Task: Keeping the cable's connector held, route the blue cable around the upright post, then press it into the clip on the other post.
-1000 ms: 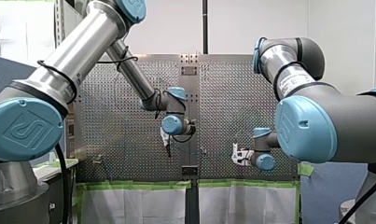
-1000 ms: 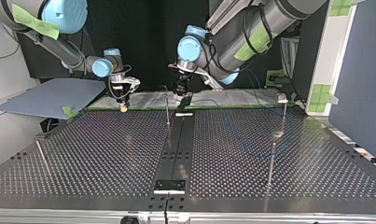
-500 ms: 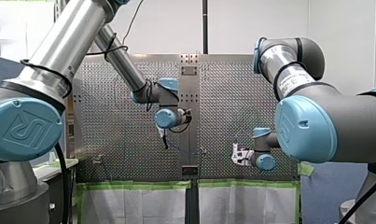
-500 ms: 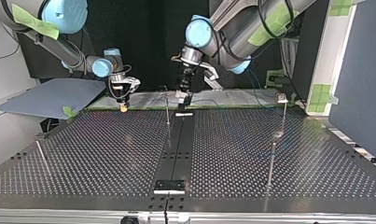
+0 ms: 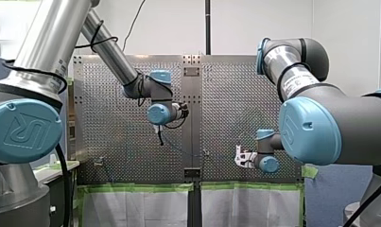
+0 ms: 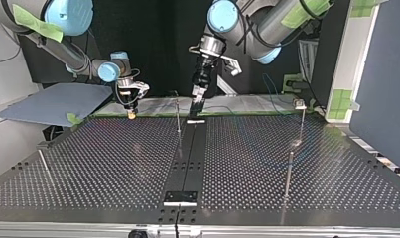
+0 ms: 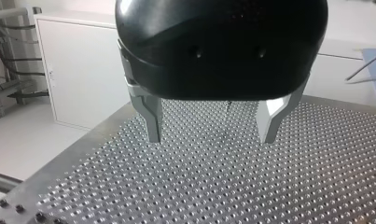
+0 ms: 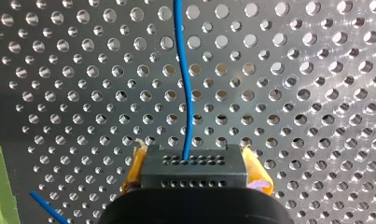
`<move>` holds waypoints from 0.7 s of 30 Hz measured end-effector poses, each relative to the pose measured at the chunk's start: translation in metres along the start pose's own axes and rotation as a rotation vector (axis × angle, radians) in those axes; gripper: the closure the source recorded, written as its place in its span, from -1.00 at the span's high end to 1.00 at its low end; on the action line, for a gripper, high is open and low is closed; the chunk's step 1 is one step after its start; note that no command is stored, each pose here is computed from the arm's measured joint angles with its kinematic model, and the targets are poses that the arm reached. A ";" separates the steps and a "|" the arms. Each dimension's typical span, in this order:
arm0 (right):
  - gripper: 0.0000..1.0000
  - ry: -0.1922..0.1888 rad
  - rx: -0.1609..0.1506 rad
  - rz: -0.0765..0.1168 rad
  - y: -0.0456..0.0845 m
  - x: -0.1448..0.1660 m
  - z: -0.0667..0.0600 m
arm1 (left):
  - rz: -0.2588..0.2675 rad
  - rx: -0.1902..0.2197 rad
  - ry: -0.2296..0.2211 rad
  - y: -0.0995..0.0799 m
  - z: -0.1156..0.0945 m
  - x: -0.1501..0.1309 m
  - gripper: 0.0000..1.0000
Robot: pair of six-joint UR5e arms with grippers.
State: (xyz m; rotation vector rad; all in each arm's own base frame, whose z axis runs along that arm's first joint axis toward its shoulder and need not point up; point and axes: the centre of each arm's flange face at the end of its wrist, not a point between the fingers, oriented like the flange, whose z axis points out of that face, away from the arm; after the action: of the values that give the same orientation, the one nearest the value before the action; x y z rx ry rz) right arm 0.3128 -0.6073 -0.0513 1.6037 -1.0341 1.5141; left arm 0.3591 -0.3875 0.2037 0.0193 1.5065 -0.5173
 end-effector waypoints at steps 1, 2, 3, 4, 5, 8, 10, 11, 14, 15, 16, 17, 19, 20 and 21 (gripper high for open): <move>-1.00 0.000 0.000 0.000 0.000 0.000 0.000 | 0.001 0.002 -0.001 0.000 -0.003 -0.002 1.00; -1.00 0.000 0.000 0.000 0.000 0.000 0.000 | 0.002 0.003 -0.003 0.000 -0.006 -0.003 1.00; -1.00 0.000 0.000 0.000 0.000 0.000 0.000 | 0.000 0.005 -0.007 0.000 -0.010 -0.006 1.00; -1.00 0.000 0.000 0.000 0.000 0.000 0.000 | -0.003 0.007 -0.012 0.000 -0.013 -0.007 1.00; -1.00 0.000 0.000 0.000 0.000 0.000 0.000 | -0.009 0.009 -0.018 0.000 -0.015 -0.009 1.00; -1.00 0.000 -0.002 0.000 0.002 0.000 0.000 | -0.038 0.017 -0.042 0.001 -0.024 -0.017 1.00; -1.00 0.000 -0.003 0.000 0.002 0.000 0.000 | -0.062 0.023 -0.061 0.001 -0.031 -0.022 1.00; -1.00 -0.001 -0.003 0.001 0.002 0.000 0.000 | -0.068 0.026 -0.070 0.001 -0.034 -0.024 1.00; -1.00 -0.001 -0.003 0.000 0.003 -0.001 0.000 | -0.073 0.034 -0.095 0.002 -0.043 -0.031 1.00; -1.00 -0.001 -0.004 0.000 0.003 -0.001 0.000 | -0.070 0.034 -0.096 0.004 -0.048 -0.030 1.00; -1.00 -0.002 -0.004 -0.001 0.003 -0.001 0.000 | -0.068 0.033 -0.093 0.005 -0.051 -0.029 1.00; -1.00 -0.002 -0.005 -0.001 0.004 -0.001 0.000 | -0.066 0.032 -0.088 0.007 -0.055 -0.027 1.00; -1.00 -0.002 -0.005 -0.001 0.004 -0.001 0.000 | -0.061 0.027 -0.073 0.011 -0.063 -0.022 1.00; -1.00 -0.002 -0.006 -0.001 0.005 0.000 0.000 | -0.061 0.025 -0.065 0.013 -0.066 -0.020 1.00; -1.00 -0.003 -0.006 0.000 0.005 0.000 0.000 | -0.062 0.022 -0.053 0.015 -0.071 -0.016 1.00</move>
State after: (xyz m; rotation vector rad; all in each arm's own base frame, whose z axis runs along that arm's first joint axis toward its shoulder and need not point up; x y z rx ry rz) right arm 0.3079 -0.6096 -0.0519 1.6018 -1.0389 1.5073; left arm 0.2975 -0.3455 0.2084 -0.0245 1.4537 -0.5799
